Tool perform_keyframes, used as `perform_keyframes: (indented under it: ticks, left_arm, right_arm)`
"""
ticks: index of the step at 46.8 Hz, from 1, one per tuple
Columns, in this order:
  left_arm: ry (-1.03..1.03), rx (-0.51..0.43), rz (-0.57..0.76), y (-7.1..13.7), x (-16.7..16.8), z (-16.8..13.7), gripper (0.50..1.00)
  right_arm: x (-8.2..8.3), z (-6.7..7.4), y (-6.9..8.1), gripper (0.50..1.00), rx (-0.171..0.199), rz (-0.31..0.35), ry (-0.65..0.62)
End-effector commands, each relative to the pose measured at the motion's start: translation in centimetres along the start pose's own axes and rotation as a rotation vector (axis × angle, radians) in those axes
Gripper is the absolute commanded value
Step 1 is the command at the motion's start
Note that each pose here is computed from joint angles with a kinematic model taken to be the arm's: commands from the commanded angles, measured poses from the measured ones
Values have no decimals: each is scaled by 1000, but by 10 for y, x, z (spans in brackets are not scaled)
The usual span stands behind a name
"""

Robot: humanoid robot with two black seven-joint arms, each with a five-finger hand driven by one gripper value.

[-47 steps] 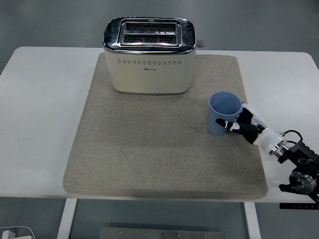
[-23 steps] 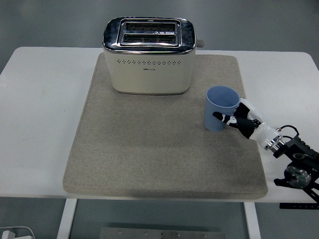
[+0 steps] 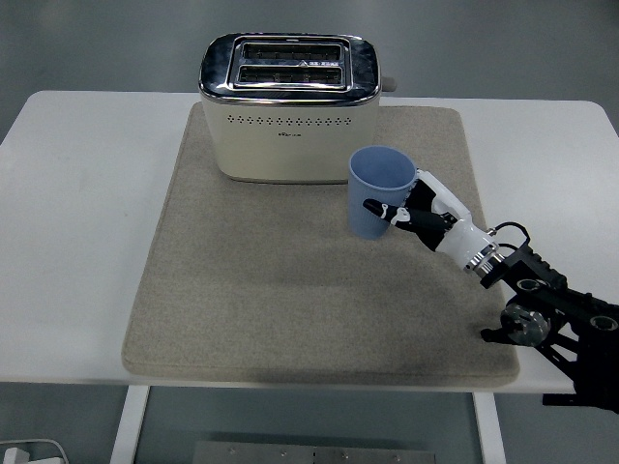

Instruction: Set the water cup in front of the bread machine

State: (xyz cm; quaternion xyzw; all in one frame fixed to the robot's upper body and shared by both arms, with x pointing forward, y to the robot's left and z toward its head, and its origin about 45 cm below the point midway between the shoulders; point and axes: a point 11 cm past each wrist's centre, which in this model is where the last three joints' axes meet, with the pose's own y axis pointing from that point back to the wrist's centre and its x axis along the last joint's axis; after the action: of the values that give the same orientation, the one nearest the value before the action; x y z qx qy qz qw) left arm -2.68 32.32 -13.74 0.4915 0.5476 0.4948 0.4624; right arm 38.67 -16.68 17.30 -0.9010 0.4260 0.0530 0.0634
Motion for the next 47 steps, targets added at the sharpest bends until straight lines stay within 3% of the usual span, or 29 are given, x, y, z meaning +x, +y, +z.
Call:
perform_keyframes:
  ticks: [1, 17, 26, 38, 47]
  left_arm:
    - [-1, 2, -7, 0, -3, -1, 1000]
    - [0, 1, -12, 0, -4, -1, 1000]
    - [-1, 0, -12, 0, -4, 0, 1000]
    - [0, 1, -12, 0, -4, -1, 1000]
    - [-1, 0, -12, 0, -4, 0, 1000]
  right_arm:
    - [-7, 2, -8, 509, -7, -5, -4]
    - [-42, 15, -38, 511, -15, -44, -3]
    - [-54, 17, -52, 515, -18, -59, 5]
    - [-64, 20, -63, 533, -20, -61, 11]
    - [-51, 23, -61, 543, -35, -30, 32]
